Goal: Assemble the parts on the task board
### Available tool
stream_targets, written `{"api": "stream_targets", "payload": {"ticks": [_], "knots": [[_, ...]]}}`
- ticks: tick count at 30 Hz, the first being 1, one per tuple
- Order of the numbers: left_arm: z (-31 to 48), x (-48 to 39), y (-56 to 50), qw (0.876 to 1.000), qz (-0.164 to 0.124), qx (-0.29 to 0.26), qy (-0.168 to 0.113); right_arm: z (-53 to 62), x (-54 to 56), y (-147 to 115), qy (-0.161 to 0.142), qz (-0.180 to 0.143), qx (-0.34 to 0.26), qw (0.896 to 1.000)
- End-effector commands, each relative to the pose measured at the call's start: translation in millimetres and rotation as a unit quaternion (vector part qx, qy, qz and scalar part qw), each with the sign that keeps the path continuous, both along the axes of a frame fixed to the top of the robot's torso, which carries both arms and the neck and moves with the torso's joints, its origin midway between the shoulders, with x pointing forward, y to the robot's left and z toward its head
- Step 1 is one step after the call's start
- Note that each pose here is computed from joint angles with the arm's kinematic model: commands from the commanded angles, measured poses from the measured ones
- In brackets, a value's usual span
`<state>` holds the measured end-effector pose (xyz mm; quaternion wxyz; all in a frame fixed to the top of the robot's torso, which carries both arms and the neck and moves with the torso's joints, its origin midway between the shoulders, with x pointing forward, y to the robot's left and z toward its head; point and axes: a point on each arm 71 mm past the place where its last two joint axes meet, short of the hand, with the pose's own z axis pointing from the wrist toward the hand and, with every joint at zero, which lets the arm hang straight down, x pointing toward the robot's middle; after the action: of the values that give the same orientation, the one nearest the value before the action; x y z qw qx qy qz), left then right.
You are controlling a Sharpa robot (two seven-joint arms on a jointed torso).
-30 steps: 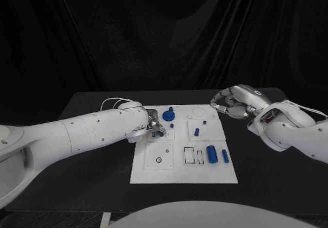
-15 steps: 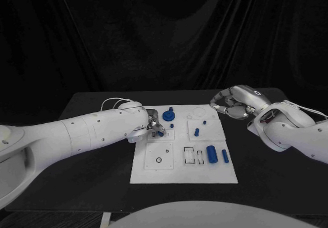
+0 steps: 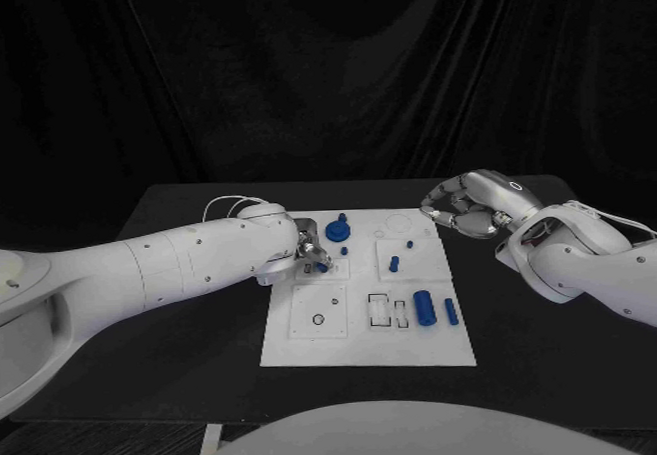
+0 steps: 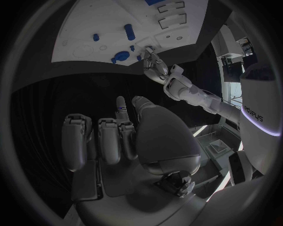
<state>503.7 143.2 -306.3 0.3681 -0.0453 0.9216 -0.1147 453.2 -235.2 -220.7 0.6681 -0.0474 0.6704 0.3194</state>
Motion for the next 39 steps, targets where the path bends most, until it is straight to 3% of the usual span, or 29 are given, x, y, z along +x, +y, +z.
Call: {"api": "stream_targets", "payload": {"ticks": [1, 39], "knots": [[-3.0, -3.1, -3.1, 1.000, -0.010, -0.003, 0.009, -1.5, 0.2, -1.0, 0.005, -0.007, -0.002, 1.000], [-10.1, -5.8, 1.3, 1.000, -0.003, 0.012, 0.024, -3.1, 0.2, -1.5, 0.009, -0.009, -0.004, 1.000]]}}
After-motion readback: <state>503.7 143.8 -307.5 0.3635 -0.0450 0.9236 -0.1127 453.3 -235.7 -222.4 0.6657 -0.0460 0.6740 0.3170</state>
